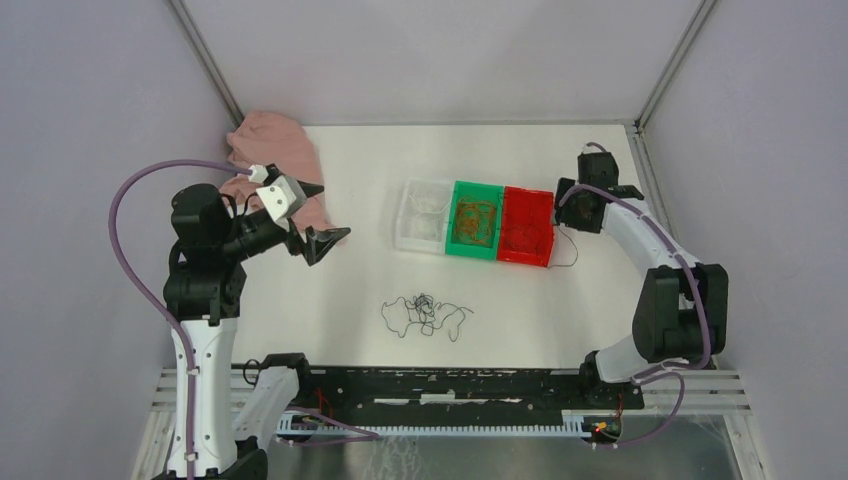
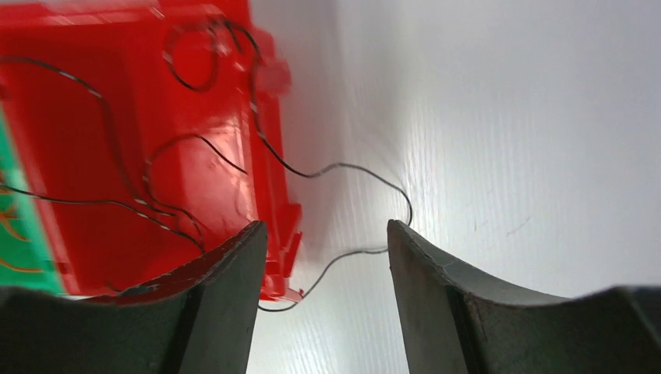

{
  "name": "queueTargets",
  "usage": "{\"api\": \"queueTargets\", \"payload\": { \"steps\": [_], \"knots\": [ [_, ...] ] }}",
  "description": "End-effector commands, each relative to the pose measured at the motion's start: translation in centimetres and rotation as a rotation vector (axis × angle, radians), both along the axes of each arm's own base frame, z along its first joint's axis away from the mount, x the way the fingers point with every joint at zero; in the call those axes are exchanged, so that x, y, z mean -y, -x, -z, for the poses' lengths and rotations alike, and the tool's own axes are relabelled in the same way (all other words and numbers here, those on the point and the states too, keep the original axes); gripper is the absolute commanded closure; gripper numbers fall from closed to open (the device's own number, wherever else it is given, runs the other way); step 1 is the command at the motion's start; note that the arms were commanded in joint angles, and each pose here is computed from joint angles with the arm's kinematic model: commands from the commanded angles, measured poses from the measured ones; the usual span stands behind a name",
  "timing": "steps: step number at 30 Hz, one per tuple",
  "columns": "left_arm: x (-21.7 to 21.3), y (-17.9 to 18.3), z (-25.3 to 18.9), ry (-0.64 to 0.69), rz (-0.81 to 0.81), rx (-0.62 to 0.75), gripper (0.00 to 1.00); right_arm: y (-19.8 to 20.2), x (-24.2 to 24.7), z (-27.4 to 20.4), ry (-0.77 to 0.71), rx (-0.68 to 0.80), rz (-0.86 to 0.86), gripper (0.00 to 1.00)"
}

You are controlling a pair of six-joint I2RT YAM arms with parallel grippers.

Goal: Untangle the cables
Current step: Pick up the cable at the center of the board.

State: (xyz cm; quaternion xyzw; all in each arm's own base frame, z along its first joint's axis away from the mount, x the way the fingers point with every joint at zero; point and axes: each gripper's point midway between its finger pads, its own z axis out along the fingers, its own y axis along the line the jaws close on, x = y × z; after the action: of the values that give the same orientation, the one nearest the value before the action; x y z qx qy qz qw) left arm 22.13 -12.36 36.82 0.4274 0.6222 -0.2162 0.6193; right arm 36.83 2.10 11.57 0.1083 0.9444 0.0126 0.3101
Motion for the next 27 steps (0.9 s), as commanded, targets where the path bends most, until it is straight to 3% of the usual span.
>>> {"api": "queueTargets", "payload": {
  "steps": [1,20,24,27],
  "knots": [
    [0.3,0.4,-2.2,-0.009,0.027,0.090,0.07,0.3,0.3,2.2,-0.038,-0.012,0.046,0.36],
    [0.2,0.4,-2.5,-0.014,0.021,0.093,0.07,1.1,1.9,9.5,0.010,-0.202,0.100,0.44],
    [0.2,0.4,-2.4,-0.015,0.024,0.092,0.07,1.2,2.2,9.5,0.024,-0.207,0.111,0.54],
    [0.2,0.4,-2.3,-0.015,0.027,0.090,0.07,0.9,2.4,9.0,0.019,-0.199,0.122,0.67]
  ]
}}
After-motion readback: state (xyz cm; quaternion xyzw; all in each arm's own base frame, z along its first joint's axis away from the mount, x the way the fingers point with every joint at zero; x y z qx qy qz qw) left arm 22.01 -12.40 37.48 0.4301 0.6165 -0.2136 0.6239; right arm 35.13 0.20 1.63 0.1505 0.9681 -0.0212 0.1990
